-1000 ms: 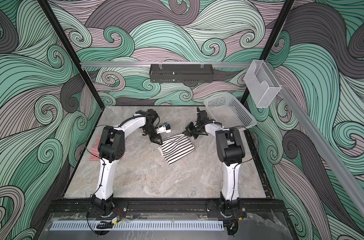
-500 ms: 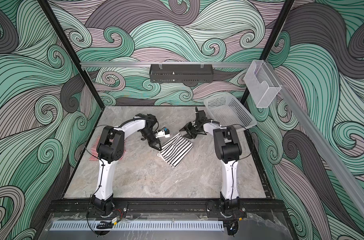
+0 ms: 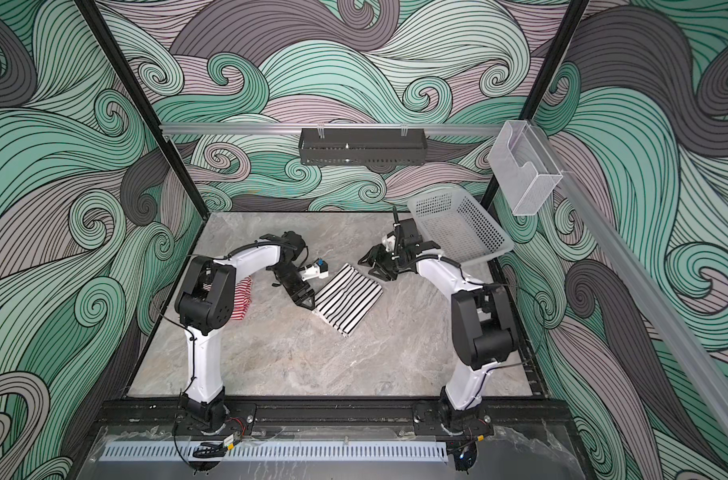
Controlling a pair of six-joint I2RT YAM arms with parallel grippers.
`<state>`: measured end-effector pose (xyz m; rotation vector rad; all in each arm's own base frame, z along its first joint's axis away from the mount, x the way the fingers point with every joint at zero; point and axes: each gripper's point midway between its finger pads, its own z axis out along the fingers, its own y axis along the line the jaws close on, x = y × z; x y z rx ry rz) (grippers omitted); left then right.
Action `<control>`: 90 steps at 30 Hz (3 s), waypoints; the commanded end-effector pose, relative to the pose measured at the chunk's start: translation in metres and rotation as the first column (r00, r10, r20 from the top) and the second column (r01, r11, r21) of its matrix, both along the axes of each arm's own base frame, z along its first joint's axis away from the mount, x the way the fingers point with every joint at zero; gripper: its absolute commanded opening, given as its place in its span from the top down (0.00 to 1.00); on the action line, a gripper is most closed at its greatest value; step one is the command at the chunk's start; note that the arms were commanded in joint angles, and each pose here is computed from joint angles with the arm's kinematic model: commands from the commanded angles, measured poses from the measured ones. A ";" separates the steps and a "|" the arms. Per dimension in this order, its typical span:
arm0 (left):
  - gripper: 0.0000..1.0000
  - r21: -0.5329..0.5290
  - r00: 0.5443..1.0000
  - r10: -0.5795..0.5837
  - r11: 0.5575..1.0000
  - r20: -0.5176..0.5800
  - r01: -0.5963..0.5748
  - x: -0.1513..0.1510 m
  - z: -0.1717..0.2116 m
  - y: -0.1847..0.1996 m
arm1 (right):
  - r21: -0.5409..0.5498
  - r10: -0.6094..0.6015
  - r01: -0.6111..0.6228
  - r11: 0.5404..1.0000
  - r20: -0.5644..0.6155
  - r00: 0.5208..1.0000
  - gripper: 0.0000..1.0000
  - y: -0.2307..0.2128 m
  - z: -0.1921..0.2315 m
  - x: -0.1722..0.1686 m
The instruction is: Fold and stack the tank tops
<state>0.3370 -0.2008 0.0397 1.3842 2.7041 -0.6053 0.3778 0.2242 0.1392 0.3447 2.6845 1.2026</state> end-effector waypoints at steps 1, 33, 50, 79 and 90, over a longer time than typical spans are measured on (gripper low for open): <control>0.22 -0.049 0.980 0.067 0.997 0.188 -0.059 0.030 0.040 -0.007 | -0.062 0.010 -0.012 0.998 -0.032 0.999 0.50 -0.005 -0.032 -0.013; 0.31 0.302 0.984 -0.086 0.953 0.155 0.035 0.021 -0.031 -0.018 | -0.120 0.030 -0.055 0.991 -0.201 0.979 0.69 0.013 -0.101 -0.087; 0.13 0.158 0.950 0.107 0.975 0.295 -0.158 0.046 0.053 0.003 | -0.196 0.136 -0.148 0.969 -0.075 0.988 0.63 0.045 -0.070 -0.058; 0.19 0.010 0.747 0.590 0.786 -0.306 -0.618 -0.003 -0.005 0.077 | -0.207 -0.012 -0.043 0.977 -0.256 0.967 0.64 0.089 -0.156 -0.117; 0.22 0.020 0.700 0.587 0.772 -0.407 -0.636 -0.009 -0.029 0.076 | -0.204 -0.031 -0.023 0.979 -0.258 0.966 0.65 0.096 -0.155 -0.123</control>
